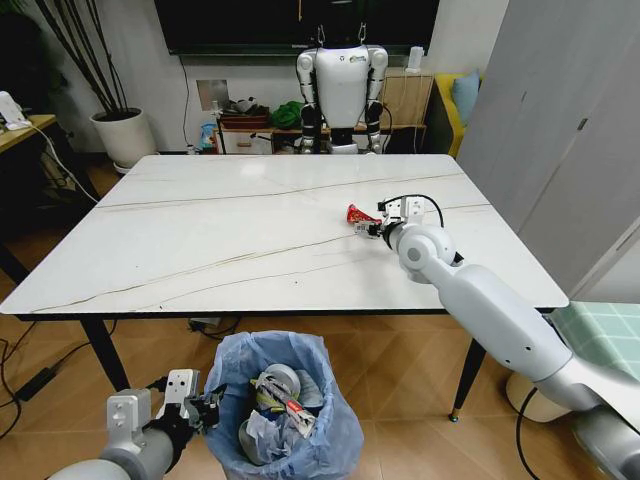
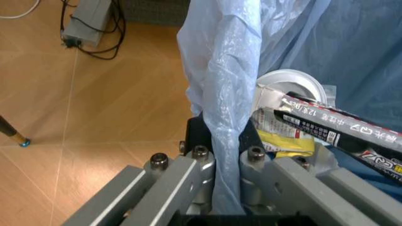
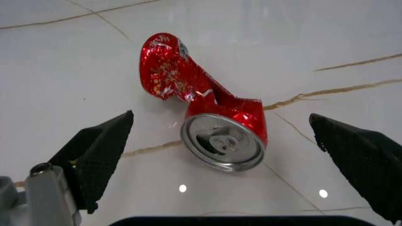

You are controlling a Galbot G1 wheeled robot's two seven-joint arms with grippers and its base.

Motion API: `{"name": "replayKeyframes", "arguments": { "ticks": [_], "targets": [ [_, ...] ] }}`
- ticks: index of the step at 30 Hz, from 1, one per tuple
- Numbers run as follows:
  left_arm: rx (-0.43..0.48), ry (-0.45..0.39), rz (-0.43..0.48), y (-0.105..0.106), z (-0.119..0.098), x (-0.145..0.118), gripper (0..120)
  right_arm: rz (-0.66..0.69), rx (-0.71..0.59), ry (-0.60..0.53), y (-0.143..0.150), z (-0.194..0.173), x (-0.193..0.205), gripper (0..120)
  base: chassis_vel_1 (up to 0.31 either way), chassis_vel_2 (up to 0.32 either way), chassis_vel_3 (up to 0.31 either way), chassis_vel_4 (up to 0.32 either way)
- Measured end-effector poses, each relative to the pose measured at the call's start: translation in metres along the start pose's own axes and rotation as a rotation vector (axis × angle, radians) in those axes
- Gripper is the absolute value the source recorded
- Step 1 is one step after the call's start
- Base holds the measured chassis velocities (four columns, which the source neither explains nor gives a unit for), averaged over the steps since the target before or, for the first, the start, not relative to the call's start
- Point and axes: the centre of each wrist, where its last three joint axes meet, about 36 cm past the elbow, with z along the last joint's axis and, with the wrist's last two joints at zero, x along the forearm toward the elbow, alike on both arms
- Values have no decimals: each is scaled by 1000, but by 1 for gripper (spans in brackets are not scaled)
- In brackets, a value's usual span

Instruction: Pick up the trash bin and place the trash from the table into it.

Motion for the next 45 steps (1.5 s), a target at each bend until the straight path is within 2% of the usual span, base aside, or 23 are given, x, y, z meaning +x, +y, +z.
{"name": "replayKeyframes", "arguments": {
  "ticks": [15,20,26,28,29,32,36,45],
  "targets": [
    [-2,-5,-2,0,-1,0,0,12,-16,9,7,2,-10,100,0,0,0,0],
    [-4,-8,-4,1,-2,0,0,10,-16,13,9,4,-12,97,0,0,0,0],
    [-3,-9,-3,1,-2,0,0,16,-9,7,9,5,-14,79,0,0,0,0],
    [-3,-10,-2,1,-2,0,0,14,-1,2,8,6,-14,66,0,0,0,0],
    [-3,-10,-2,1,-2,0,0,14,-1,2,8,6,-14,66,0,0,0,0],
    [-4,-12,-2,1,-3,0,0,14,5,2,7,7,-14,52,0,0,0,0],
    [-5,-14,-2,1,-4,0,0,12,13,0,7,9,-14,43,0,0,0,0],
    [-6,-17,-2,1,-4,0,0,8,27,-8,7,11,-13,43,0,0,0,0]
  ]
}}
